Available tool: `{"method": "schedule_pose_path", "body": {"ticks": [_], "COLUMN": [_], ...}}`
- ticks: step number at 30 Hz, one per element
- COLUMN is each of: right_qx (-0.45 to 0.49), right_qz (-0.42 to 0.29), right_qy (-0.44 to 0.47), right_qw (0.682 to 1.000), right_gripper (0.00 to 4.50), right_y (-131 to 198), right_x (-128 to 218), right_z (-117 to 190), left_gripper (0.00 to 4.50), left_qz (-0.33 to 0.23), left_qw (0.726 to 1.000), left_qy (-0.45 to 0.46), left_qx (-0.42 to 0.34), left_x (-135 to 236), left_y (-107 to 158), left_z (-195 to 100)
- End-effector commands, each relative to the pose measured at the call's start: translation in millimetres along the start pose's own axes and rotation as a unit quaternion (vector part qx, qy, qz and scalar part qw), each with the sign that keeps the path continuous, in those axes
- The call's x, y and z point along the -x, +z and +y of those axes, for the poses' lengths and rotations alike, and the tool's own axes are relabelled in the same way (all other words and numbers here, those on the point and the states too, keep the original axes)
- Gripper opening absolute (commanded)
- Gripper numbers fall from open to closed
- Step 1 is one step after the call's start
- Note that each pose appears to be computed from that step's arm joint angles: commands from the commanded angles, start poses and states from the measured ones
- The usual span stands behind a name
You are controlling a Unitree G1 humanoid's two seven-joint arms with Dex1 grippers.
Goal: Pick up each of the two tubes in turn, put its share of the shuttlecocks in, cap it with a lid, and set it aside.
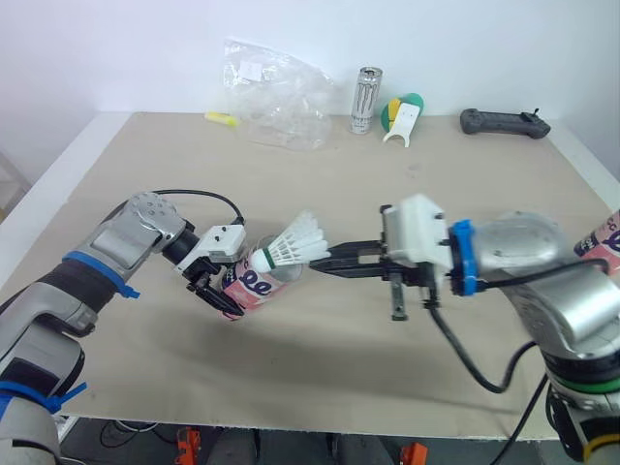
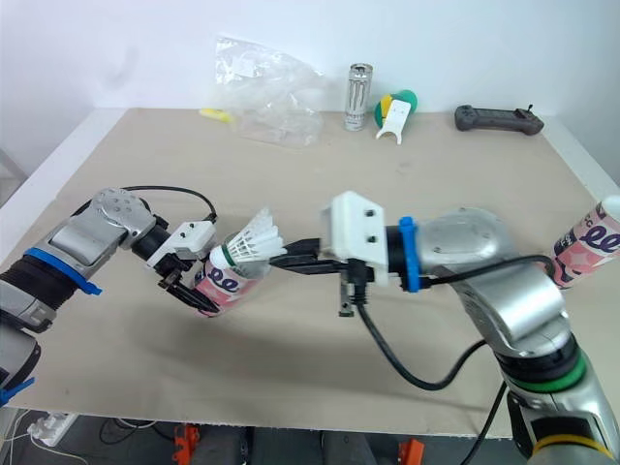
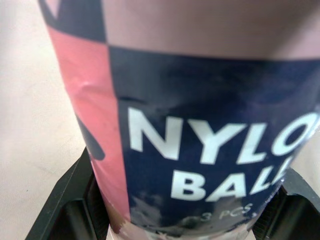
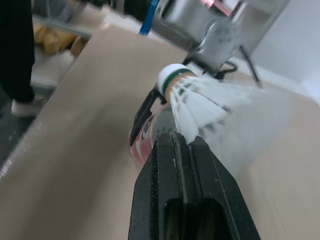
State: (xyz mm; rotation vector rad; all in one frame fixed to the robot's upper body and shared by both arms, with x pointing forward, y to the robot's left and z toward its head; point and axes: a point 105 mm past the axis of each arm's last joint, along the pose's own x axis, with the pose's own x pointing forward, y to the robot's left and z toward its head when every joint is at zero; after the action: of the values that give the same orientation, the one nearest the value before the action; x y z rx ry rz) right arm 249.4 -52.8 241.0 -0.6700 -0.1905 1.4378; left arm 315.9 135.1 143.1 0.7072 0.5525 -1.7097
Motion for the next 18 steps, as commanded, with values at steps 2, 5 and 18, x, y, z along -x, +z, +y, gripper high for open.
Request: {"method": "schedule_pose_path", "body": {"ticks": [2, 5, 18], "right_qx": [0.016, 0.015, 0.013], "right_qz": [0.032, 0.058, 0.043], "right_qy": [-0.009, -0.023, 0.000], "right_qw": [0.999, 0.998, 0.999], "right_gripper": [0.09, 0.09, 0.09], "right_y": [-14, -25, -11], "right_x": [0, 15, 26], "right_z": [-12, -20, -12], "left_gripper": [3.18, 3.18, 3.18], "left_qz": [0.011, 0.010, 0.010], "left_qw": [1.000, 1.000, 1.000], "left_qy": [-0.026, -0.025, -0.024], "left_qx": [0.011, 0.014, 0.017], "left_x": [-13, -12, -13], "left_y": [-9, -12, -16], "left_z": [-5, -7, -8]}}
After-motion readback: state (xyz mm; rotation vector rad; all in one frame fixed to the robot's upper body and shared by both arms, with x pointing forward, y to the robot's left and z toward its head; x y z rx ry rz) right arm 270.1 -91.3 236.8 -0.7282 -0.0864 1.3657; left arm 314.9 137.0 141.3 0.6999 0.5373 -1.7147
